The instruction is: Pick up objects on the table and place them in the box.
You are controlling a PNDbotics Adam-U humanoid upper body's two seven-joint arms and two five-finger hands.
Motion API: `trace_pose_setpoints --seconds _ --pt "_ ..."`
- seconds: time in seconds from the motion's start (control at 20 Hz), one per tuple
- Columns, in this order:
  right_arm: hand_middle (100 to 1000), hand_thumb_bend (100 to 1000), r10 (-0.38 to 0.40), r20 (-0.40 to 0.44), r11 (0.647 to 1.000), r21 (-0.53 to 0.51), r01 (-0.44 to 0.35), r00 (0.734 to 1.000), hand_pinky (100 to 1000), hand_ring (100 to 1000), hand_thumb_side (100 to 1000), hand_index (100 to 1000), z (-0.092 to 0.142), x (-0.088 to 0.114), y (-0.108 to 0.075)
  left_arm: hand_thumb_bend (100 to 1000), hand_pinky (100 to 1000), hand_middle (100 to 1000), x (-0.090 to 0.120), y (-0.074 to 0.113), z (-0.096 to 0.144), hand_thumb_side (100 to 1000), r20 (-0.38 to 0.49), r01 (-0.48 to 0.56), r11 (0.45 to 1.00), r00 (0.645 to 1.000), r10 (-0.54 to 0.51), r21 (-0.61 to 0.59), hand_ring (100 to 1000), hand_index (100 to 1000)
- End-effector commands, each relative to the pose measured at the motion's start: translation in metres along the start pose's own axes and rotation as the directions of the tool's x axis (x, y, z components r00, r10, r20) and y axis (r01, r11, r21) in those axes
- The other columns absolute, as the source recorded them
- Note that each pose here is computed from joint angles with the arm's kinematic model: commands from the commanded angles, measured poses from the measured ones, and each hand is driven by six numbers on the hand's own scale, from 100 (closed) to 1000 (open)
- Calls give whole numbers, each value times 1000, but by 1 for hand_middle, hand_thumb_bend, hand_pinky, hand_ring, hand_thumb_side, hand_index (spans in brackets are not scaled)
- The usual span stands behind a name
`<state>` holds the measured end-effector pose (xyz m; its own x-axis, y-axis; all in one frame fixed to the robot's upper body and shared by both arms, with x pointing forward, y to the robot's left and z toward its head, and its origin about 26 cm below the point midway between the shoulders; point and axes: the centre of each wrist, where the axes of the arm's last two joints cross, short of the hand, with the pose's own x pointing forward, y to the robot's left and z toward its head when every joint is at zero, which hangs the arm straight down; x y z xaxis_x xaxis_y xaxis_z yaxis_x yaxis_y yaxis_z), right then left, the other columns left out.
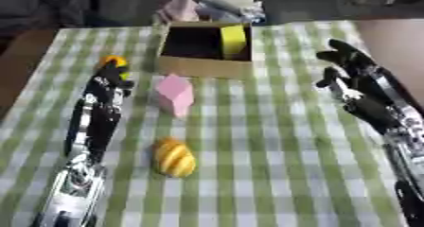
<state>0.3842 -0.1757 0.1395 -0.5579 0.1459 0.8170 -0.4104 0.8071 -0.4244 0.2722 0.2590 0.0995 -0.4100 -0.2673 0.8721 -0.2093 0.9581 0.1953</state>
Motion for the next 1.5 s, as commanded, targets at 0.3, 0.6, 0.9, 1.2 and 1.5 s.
trace_pose_setpoints --seconds 0.3,0.6,0.9,1.2,1.5 --pt "837 100 21 36 1000 -7 -21 999 680 1000 470 978 -5 10 -5 100 781 798 9 5 -3 769 40 25 1000 999 -25 -6 746 938" --pt "836 100 22 30 1000 -16 -22 999 679 1000 470 977 -5 10 -6 100 779 759 11 20 4 719 63 139 987 989 -134 -82 715 920" --pt "836 100 33 20 999 -32 -33 999 678 1000 470 977 -3 8 -10 100 781 757 5 53 17 608 154 451 838 892 -424 -306 713 912" --pt "834 100 43 16 998 -42 -42 999 678 1000 470 977 -3 9 -13 100 778 758 8 73 17 539 296 646 584 755 -586 -492 719 902" --pt "833 100 47 12 998 -38 -47 999 678 1000 470 977 -3 8 -13 100 769 764 21 73 1 523 457 742 282 617 -641 -608 722 898"
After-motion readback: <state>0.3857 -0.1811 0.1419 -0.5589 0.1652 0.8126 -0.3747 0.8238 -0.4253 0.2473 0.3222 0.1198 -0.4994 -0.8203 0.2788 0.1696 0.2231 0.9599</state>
